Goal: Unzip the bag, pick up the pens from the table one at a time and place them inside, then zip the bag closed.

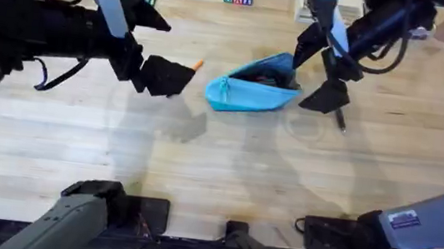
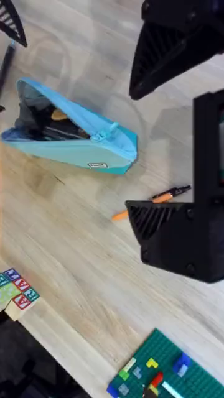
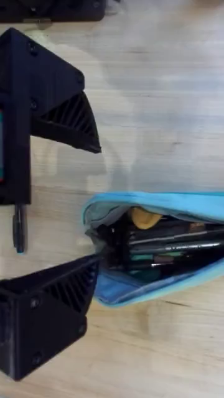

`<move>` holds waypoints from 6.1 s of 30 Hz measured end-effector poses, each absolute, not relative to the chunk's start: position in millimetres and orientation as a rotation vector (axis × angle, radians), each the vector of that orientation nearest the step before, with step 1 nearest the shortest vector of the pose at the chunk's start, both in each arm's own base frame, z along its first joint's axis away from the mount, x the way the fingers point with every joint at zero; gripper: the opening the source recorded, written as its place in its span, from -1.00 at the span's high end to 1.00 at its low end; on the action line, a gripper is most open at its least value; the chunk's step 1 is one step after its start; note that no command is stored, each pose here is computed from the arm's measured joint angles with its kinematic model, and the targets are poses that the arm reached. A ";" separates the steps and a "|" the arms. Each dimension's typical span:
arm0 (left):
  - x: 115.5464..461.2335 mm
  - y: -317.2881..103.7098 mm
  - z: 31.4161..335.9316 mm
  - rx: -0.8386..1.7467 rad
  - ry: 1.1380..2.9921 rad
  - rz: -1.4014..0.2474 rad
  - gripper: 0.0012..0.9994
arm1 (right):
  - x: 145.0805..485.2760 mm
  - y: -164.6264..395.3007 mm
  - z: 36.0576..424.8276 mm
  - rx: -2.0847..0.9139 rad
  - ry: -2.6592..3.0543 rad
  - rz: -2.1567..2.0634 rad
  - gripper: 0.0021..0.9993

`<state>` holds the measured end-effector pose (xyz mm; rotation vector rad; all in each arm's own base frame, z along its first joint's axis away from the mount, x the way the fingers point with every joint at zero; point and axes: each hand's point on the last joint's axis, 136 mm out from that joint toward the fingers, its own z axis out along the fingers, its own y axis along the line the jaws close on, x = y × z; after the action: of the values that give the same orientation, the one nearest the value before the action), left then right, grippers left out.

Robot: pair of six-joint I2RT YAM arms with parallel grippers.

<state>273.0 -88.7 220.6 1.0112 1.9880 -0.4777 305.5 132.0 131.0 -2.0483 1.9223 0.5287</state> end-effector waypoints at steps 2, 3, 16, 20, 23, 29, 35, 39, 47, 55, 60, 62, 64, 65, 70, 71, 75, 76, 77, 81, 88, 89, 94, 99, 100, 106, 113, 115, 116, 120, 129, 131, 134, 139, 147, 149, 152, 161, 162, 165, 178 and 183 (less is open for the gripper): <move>272.9 -88.7 220.7 1.011 1.988 -0.478 -0.99 | 301.9 131.3 138.1 -2.046 1.916 0.519 -0.99; 272.9 -88.7 220.7 1.011 1.988 -0.478 -0.99 | 300.4 131.0 141.5 -2.045 1.912 0.513 -0.99; 272.9 -88.7 220.7 1.011 1.988 -0.477 -0.99 | 277.5 108.1 174.3 -2.091 1.937 0.332 -0.99; 272.9 -88.8 220.6 1.011 1.988 -0.478 -0.99 | 264.2 102.9 183.1 -2.102 1.952 0.321 -0.99; 273.0 -88.7 220.6 1.011 1.988 -0.478 -0.99 | 246.4 101.3 190.0 -2.110 1.971 0.366 -0.99; 272.9 -88.7 220.7 1.011 1.988 -0.477 -0.99 | 237.6 115.8 204.1 -2.026 1.939 0.461 -0.99; 272.9 -88.7 220.6 1.011 1.988 -0.478 -0.99 | 224.8 130.5 213.7 -1.944 1.940 0.620 -0.99; 272.9 -88.7 220.7 1.011 1.988 -0.478 -0.99 | 205.2 135.8 219.3 -1.916 1.976 0.758 -0.99; 272.9 -88.7 220.6 1.011 1.988 -0.478 -0.99 | 218.0 139.7 219.5 -1.756 2.110 0.755 -0.99; 273.0 -88.7 220.6 1.011 1.988 -0.478 -0.99 | 259.5 102.9 199.8 -1.232 2.622 0.410 -0.99; 273.0 -88.7 220.6 1.011 1.988 -0.478 -0.99 | 271.2 62.0 191.8 -0.745 2.886 0.093 -1.00; 273.0 -88.7 220.6 1.011 1.988 -0.478 -0.99 | 273.7 48.9 191.4 -0.566 2.933 -0.008 -1.00; 273.0 -88.7 220.6 1.011 1.988 -0.478 -0.99 | 275.9 41.8 191.7 -0.439 2.949 -0.063 -1.00; 272.9 -88.7 220.7 1.011 1.988 -0.478 -0.99 | 277.5 40.2 192.0 -0.396 2.948 -0.075 -1.00; 272.9 -88.7 220.7 1.011 1.988 -0.477 -0.99 | 281.3 39.0 192.7 -0.270 2.944 -0.078 -1.00; 272.9 -88.7 220.6 1.011 1.988 -0.478 -0.99 | 279.8 38.8 192.5 -0.260 2.952 -0.078 -1.00; 272.9 -88.7 220.7 1.011 1.988 -0.477 -0.99 | 276.4 38.2 191.9 -0.234 2.967 -0.078 -1.00; 272.9 -88.7 220.6 1.011 1.988 -0.478 -0.99 | 276.4 38.2 191.9 -0.229 2.968 -0.077 -1.00; 272.9 -88.7 220.7 1.011 1.988 -0.478 -0.99 | 276.2 38.1 191.8 -0.227 2.969 -0.077 -1.00; 272.9 -88.7 220.6 1.011 1.988 -0.478 -0.99 | 279.1 29.5 191.6 -0.149 2.967 -0.072 -0.99; 272.9 -88.7 220.7 1.011 1.988 -0.477 -0.99 | 282.6 8.1 178.4 0.006 2.979 0.027 -0.99; 273.0 -88.7 220.6 1.011 1.988 -0.478 -0.99 | 282.6 5.7 176.0 0.016 2.981 0.047 -0.99; 272.9 -88.7 220.7 1.011 1.988 -0.478 -0.99 | 280.0 -2.7 162.9 -0.015 2.995 0.094 -0.99; 272.9 -88.7 220.7 1.011 1.988 -0.478 -0.99 | 287.8 -2.9 150.6 -0.046 2.993 0.094 -0.99; 272.9 -88.7 220.6 1.011 1.988 -0.478 -0.99 | 288.3 -2.9 145.8 -0.047 3.002 0.095 -0.99; 272.9 -88.7 220.6 1.011 1.988 -0.478 -0.99 | 298.6 -5.7 110.1 -0.049 3.065 0.083 -0.99; 272.9 -88.7 220.7 1.011 1.988 -0.478 -0.99 | 307.3 -12.5 82.8 -0.048 3.122 0.032 -0.99; 272.9 -88.7 220.7 1.011 1.988 -0.478 -0.99 | 308.0 -12.2 77.2 -0.052 3.137 0.028 -0.99; 272.9 -88.7 220.6 1.011 1.988 -0.478 -0.99 | 308.6 -11.8 74.7 -0.054 3.141 0.028 -0.99; 273.0 -88.7 220.6 1.011 1.988 -0.478 -0.99 | 311.0 -6.5 70.6 -0.070 3.139 0.028 -0.99; 267.5 -89.3 216.7 1.007 2.016 -0.501 -0.99 | 306.4 5.9 50.5 -0.075 3.136 0.021 -0.99; 264.9 -89.4 214.6 1.004 2.031 -0.512 -0.99 | 303.4 5.5 46.6 -0.061 3.144 0.019 -0.99; 264.2 -88.8 213.5 1.002 2.040 -0.511 -0.99 | 302.3 5.3 44.1 -0.051 3.145 0.018 -0.99; 264.5 -88.1 212.9 1.000 2.045 -0.506 -0.99 | 302.9 5.3 43.3 -0.046 3.141 0.018 -0.99; 265.0 -86.7 211.9 0.998 2.052 -0.495 -0.99 | 303.8 5.3 40.8 -0.011 3.134 0.018 -0.99; 265.0 -86.7 212.0 0.998 2.052 -0.495 -0.99 | 303.1 5.2 40.1 -0.009 3.136 0.018 -0.99; 265.0 -86.7 211.9 0.998 2.052 -0.495 -0.99 | 303.8 5.3 40.1 -0.004 3.133 0.018 -0.99; 265.0 -86.7 211.9 0.998 2.052 -0.495 -0.99 | 304.8 5.3 40.1 -0.004 3.129 0.018 -0.99; 265.0 -86.7 212.0 0.998 2.052 -0.495 -0.99 | 304.8 5.3 40.1 -0.004 3.129 0.018 -0.99; 265.0 -86.7 212.0 0.998 2.052 -0.495 -0.99 | 304.8 5.3 40.0 -0.004 3.129 0.018 -0.99; 265.0 -86.7 211.9 0.998 2.052 -0.495 -0.99 | 304.5 2.9 35.2 -0.001 3.146 -0.007 -0.70; 265.0 -86.7 211.9 0.998 2.052 -0.495 -0.99 | 305.3 2.4 35.2 0.007 3.142 -0.007 0.04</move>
<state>265.0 -86.7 211.9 0.9984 2.0524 -0.4952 305.3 2.4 35.2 0.0070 3.1424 -0.0066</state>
